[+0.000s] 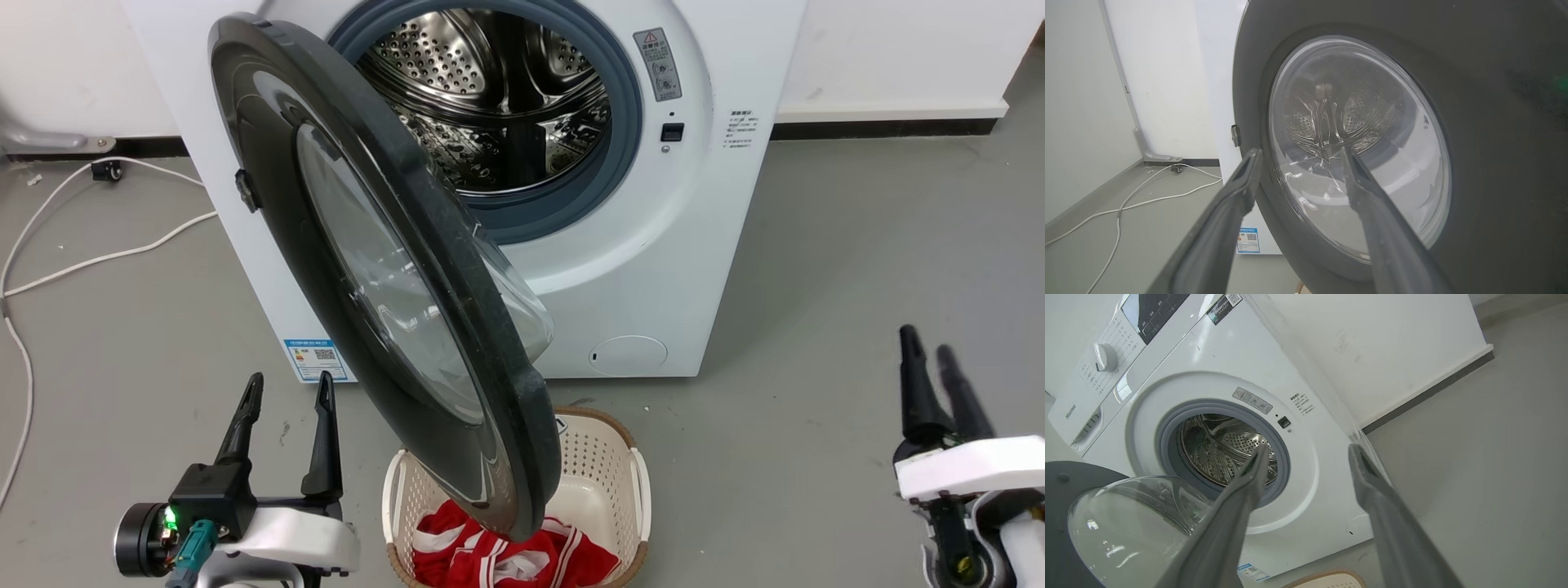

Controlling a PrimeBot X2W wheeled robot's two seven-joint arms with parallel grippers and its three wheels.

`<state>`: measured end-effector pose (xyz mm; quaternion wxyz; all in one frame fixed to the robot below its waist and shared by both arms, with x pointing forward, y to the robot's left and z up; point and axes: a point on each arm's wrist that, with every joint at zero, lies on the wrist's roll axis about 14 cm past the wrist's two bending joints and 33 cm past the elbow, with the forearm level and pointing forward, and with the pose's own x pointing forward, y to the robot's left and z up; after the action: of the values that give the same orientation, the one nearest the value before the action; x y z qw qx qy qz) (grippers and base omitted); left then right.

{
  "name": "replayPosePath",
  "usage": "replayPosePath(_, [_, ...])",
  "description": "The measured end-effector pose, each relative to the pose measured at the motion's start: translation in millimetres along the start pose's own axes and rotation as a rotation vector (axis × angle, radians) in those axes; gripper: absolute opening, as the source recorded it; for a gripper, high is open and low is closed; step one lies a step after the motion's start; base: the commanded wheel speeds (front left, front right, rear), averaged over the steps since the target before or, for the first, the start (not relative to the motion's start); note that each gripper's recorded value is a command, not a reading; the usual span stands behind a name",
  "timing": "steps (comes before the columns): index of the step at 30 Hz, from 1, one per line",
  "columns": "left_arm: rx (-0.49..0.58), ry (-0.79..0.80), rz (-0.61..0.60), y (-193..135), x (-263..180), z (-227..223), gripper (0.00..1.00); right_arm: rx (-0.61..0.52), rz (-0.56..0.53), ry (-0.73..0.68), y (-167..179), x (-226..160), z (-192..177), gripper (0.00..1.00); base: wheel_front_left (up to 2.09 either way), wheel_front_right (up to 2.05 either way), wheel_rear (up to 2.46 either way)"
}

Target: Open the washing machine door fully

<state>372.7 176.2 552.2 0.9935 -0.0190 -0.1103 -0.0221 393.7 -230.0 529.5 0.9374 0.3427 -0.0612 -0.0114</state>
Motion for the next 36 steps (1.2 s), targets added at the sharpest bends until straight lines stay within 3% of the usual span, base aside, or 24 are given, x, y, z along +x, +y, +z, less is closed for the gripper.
replayPosePath(4, [0.004, -0.003, -0.003, -0.7, 1.0, 0.8, 1.0, -0.231, 0.033, -0.085, 4.7, 0.8, 25.8, 1.0, 0.0, 0.0, 0.0])
replayPosePath(8, [0.005, -0.003, -0.006, -1.7, 2.2, 0.6, 1.0, -0.482, 0.104, -0.18, 31.6, 0.1, 49.7, 1.0, 0.0, 0.0, 0.0])
replayPosePath(13, [0.008, -0.003, -0.007, -1.4, 2.5, 0.4, 1.0, -0.679, 0.164, -0.181, 61.2, -12.8, 40.3, 1.0, 0.0, 0.0, 0.0])
replayPosePath(22, [0.015, -0.002, -0.015, -2.8, 3.3, -0.1, 1.0, -0.725, 0.147, -0.035, 53.1, -36.6, -1.8, 1.0, 0.0, 0.0, 0.0])
replayPosePath(35, [0.019, 0.003, -0.022, -4.2, 4.0, -1.8, 1.0, -0.704, 0.143, -0.005, 48.1, -38.2, -13.3, 1.0, 0.0, 0.0, 0.0])
replayPosePath(36, [0.019, 0.003, -0.023, -4.4, 4.2, -1.7, 0.53, -0.703, 0.141, -0.003, 47.6, -38.1, -13.9, 1.0, 0.0, 0.0, 0.0])
